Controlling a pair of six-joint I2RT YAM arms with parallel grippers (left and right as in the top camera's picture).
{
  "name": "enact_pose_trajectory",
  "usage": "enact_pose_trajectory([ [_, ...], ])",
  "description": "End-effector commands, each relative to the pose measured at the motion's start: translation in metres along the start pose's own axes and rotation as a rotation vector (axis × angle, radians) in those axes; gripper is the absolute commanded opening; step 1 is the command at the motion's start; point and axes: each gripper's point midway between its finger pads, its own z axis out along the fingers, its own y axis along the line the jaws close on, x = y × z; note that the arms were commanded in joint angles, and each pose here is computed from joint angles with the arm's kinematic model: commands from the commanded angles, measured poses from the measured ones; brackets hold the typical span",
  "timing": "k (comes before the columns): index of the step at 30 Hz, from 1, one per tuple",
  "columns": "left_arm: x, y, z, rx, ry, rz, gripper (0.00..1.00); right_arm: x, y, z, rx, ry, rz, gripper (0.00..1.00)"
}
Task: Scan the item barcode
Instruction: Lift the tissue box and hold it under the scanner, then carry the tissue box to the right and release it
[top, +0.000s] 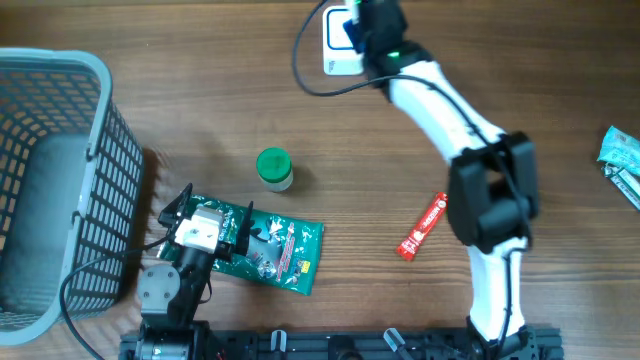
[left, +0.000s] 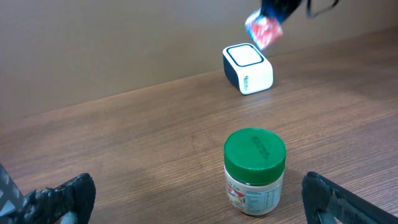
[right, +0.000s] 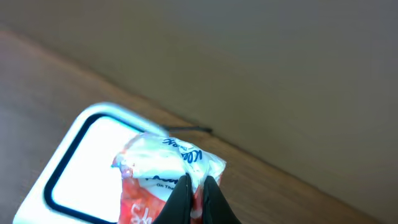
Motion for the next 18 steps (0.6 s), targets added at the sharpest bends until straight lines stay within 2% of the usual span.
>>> enact_pose_trajectory([
  [1, 0.001, -0.003, 0.000, 0.016, -0.002, -0.005, 1.00, 0.004, 0.021, 0.006, 0.084, 0.042, -0.163, 0.04],
  [4, 0.001, -0.003, 0.000, 0.016, -0.002, -0.005, 1.00, 0.002, 0.018, 0.004, 0.130, 0.046, -0.133, 0.04],
  [8, 0.001, -0.003, 0.000, 0.016, -0.002, -0.005, 1.00, 0.010, -0.031, -0.017, 0.374, 0.191, -0.138, 0.04],
  [10, 0.001, -0.003, 0.000, 0.016, -0.002, -0.005, 1.00, 0.040, -0.075, -0.039, 0.614, 0.323, -0.046, 0.04],
  [11, 0.001, -0.003, 0.000, 0.016, -0.002, -0.005, 1.00, 0.054, -0.084, -0.043, 0.655, 0.362, -0.016, 0.04],
  [14, 0.001, -0.003, 0.000, 0.016, -0.002, -0.005, 1.00, 0.145, -0.119, -0.058, 0.715, 0.587, 0.173, 0.04],
  [16, 0.001, -0.003, 0.000, 0.016, -0.002, -0.005, 1.00, 0.238, -0.150, -0.079, 0.708, 0.849, 0.468, 0.04],
  [18, 0.001, -0.003, 0.000, 0.016, -0.002, -0.005, 1.00, 0.294, -0.167, -0.091, 0.665, 1.016, 0.720, 0.04],
])
